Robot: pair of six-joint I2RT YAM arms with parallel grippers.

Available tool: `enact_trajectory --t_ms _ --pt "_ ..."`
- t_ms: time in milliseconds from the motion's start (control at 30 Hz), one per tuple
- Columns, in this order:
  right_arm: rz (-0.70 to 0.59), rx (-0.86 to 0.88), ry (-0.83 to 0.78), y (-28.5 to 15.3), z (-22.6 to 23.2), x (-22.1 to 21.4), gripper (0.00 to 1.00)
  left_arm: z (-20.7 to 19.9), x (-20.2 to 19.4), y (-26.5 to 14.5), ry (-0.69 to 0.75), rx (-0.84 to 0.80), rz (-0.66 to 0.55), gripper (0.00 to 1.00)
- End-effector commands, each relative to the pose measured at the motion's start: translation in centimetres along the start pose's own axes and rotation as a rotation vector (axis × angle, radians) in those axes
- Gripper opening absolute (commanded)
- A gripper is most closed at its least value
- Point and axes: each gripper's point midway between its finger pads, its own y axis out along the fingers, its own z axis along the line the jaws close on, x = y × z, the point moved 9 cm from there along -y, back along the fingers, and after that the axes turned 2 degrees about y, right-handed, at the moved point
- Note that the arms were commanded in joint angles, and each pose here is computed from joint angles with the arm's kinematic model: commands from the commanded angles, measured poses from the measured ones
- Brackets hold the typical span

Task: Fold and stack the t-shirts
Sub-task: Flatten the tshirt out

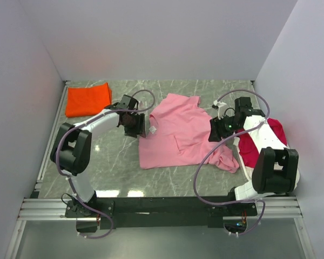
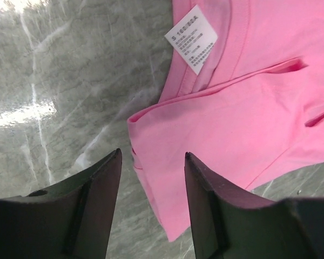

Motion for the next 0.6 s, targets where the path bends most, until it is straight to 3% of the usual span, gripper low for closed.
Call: enact_trajectory --t_ms 0,233,500,567 --pt "-0.036 -0.006 -0.008 -0.3 -0.1 0.6 0.62 -0.3 0.2 0.7 0.025 0.013 0.023 0.54" --pt "-0.033 0.009 -0.008 -0.3 0.1 0.3 0.61 -0.1 -0.1 2.0 0.019 0.041 0.060 0.41" --pt "-0.029 0.015 -0.010 -0.2 0.3 0.1 0.61 -1.0 0.3 0.3 0.033 -0.001 0.007 0.03" --pt "-0.028 0.015 -0.007 -0.3 0.3 0.0 0.61 -1.0 0.1 0.3 0.039 -0.008 0.011 0.01"
